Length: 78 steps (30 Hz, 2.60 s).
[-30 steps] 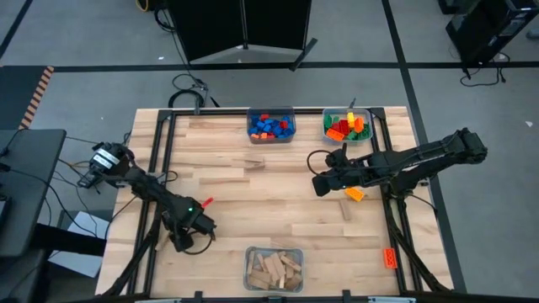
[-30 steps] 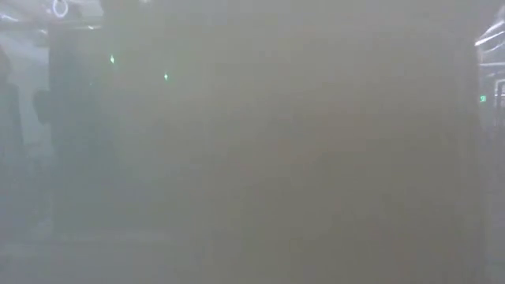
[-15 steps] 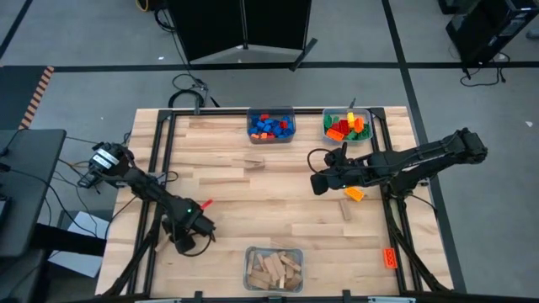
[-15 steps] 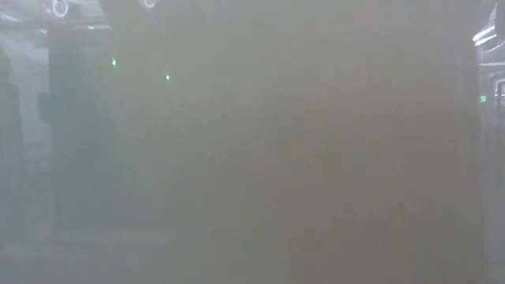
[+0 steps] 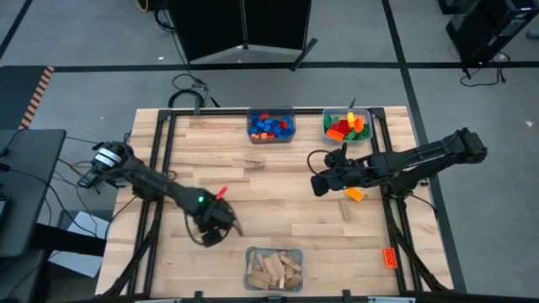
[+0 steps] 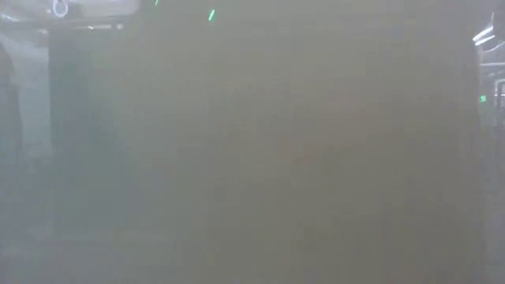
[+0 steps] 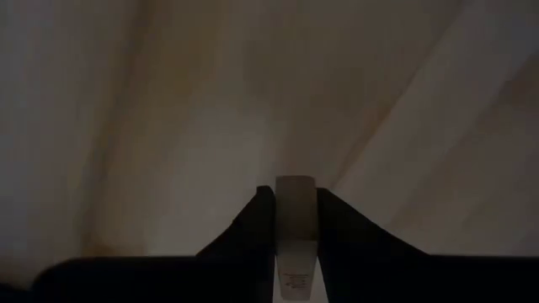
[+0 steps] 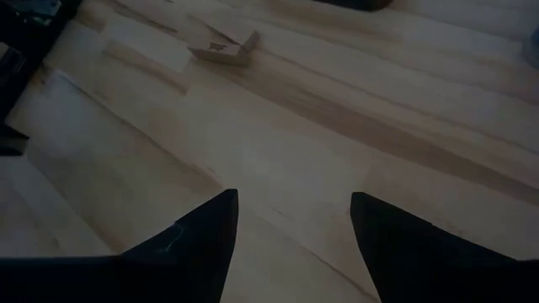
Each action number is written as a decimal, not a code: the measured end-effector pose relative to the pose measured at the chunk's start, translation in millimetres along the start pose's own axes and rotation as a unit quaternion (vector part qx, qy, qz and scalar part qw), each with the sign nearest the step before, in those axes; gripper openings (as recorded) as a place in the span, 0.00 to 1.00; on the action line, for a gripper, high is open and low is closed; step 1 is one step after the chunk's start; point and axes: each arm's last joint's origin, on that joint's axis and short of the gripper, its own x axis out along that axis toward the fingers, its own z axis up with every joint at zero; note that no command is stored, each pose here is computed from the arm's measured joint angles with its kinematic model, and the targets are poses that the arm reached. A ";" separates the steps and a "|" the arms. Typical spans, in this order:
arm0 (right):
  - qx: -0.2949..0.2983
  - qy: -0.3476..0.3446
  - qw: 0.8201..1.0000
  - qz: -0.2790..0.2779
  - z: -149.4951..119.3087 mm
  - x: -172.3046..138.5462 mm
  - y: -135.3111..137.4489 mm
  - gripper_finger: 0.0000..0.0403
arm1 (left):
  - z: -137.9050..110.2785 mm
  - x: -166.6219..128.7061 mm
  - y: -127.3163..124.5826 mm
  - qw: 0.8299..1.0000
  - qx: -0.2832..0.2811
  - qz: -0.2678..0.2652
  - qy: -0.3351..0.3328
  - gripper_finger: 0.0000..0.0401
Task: Sort blocks by size
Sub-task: Put the brown block into the gray bin
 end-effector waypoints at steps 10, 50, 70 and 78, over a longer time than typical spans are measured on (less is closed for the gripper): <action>0.006 0.003 1.000 0.001 -0.2 0.0 0.0 0.61 | 49.1 -99.8 -22.7 0.962 0.135 -0.035 -0.235 0.16; -0.101 0.110 0.989 0.011 -139.3 -93.0 -32.8 0.61 | 65.8 -63.9 -171.3 0.963 -0.075 -0.112 -0.233 0.16; -0.090 0.107 0.989 0.052 -155.8 -110.2 -43.3 0.61 | 66.2 -77.0 -174.8 0.946 -0.166 -0.161 -0.225 0.60; -0.083 0.108 0.989 0.051 -155.8 -110.2 -43.3 0.61 | 114.6 -90.9 -135.9 0.946 -0.184 -0.139 -0.230 0.60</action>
